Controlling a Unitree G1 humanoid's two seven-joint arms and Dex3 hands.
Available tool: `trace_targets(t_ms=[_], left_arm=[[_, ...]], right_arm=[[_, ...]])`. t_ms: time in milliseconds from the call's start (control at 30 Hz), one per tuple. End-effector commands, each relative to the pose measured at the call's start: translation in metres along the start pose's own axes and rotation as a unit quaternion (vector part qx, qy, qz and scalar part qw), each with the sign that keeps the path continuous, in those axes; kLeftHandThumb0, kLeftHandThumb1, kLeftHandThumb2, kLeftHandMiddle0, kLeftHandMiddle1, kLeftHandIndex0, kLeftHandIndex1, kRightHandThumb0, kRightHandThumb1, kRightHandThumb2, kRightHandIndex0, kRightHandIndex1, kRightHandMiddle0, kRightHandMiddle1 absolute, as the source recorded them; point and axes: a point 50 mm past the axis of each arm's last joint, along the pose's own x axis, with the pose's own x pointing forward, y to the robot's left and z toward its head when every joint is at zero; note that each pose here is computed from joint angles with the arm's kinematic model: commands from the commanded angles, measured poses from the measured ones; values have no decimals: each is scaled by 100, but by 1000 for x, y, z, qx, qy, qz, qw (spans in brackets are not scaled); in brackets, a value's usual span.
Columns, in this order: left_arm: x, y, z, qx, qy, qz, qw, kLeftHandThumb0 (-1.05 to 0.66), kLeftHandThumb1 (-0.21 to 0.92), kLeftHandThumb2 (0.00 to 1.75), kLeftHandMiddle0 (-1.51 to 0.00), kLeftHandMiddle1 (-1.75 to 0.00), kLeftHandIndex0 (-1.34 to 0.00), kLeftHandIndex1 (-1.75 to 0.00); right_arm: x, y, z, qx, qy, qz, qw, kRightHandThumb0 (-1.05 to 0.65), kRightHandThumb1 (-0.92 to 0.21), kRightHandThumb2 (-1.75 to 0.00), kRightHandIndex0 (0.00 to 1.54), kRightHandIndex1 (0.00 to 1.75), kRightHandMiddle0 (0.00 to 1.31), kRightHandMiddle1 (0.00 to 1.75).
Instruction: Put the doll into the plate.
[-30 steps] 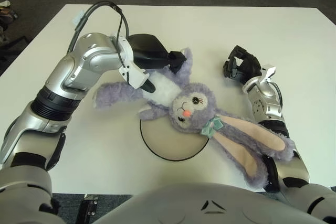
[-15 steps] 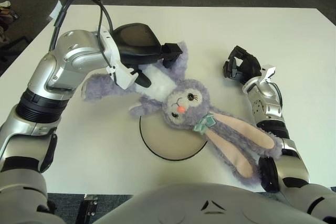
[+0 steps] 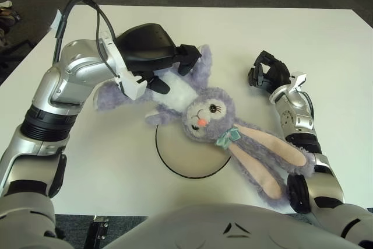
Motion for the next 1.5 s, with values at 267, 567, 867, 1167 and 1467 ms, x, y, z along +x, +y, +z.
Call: trace_targets(t_ms=[267,567,867,1167,1467], left_arm=[[-7,1,1,-36,-14,20,999,-47,30,134,-124,-175,-62,-175],[-8,-9,9,-97,-28,30,994,-47,31,133,-123,-175,-61,-175],[-19,-10,29,-118,-12,-22,993,-47,32,131,-122,-175,-60,-175],[-22,-10,32,-147,-7,-37,988,-46,32,131,-120,-175,-60,-175],[-23,-6,48,-196,-25,-87,976,-42,48,111,-113,-175,-48,-175]], right_arm=[[-16,-5,-47,20,102,-22,994,-49,-28,-136,108,175,64,175],[-17,-4,-47,19,101,-25,994,-49,-29,-135,107,175,64,175],[-16,-4,-46,24,100,-25,994,-49,-28,-136,106,175,64,175],[-16,-3,-46,22,99,-25,995,-49,-28,-136,106,175,64,175],[-16,-3,-46,22,97,-26,995,-49,-28,-136,106,175,64,175]])
